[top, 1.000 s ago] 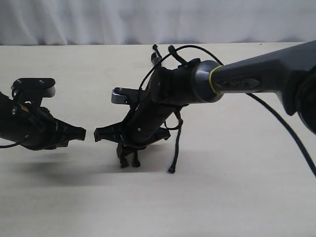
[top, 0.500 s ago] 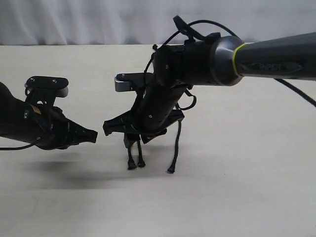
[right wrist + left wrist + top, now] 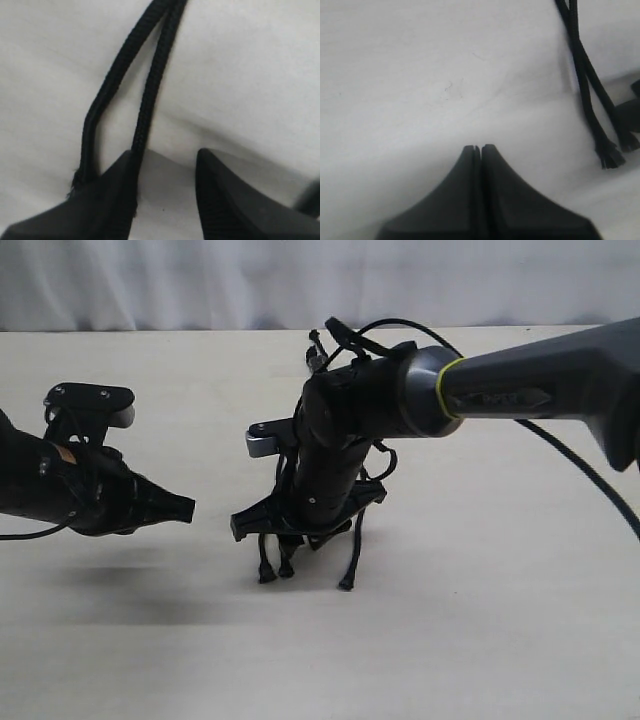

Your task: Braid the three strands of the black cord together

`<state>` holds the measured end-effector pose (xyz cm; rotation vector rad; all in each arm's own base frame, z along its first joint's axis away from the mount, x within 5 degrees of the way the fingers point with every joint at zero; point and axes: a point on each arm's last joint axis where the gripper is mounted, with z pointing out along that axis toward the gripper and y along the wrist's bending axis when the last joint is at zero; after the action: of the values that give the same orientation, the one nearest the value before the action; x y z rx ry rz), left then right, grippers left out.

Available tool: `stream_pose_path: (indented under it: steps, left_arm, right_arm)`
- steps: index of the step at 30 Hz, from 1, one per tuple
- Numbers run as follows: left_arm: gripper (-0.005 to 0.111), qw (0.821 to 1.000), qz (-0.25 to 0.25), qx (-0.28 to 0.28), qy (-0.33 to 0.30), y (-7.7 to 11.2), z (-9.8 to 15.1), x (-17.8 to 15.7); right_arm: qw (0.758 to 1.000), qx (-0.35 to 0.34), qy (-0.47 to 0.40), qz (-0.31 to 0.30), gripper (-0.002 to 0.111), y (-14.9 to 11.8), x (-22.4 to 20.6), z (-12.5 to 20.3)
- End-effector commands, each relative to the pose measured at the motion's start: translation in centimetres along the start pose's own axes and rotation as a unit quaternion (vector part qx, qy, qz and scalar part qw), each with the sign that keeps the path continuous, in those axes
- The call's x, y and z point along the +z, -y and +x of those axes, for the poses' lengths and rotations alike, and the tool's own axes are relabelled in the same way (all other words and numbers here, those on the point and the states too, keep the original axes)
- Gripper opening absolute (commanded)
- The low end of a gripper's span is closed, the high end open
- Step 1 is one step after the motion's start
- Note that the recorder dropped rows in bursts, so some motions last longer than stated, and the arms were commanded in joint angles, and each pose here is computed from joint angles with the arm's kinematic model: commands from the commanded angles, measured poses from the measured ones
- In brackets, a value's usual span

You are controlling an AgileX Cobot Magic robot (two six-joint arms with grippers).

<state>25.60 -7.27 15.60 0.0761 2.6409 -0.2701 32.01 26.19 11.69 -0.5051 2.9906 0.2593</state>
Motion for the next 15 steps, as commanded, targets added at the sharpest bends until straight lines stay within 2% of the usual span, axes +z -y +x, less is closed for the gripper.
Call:
stream_pose_path:
  steps: [1,9,15]
  left_arm:
    - [0.0,1.0,0.003,0.007,0.006,0.3,-0.2,-0.2]
    - [0.0,1.0,0.003,0.007,0.005,0.3,-0.1,-0.2]
    - [0.0,1.0,0.003,0.007,0.005,0.3,-0.1,-0.2]
  right_arm:
    - [1.0,0.007,-0.003,0.003,0.037,0.0,-0.1,0.1]
    - [0.999,0.007,0.03,-0.013,0.037,-0.6,-2.6,-0.7]
    - [1.0,0.02,0.003,-0.008,0.037,-0.4,0.0,-0.5]
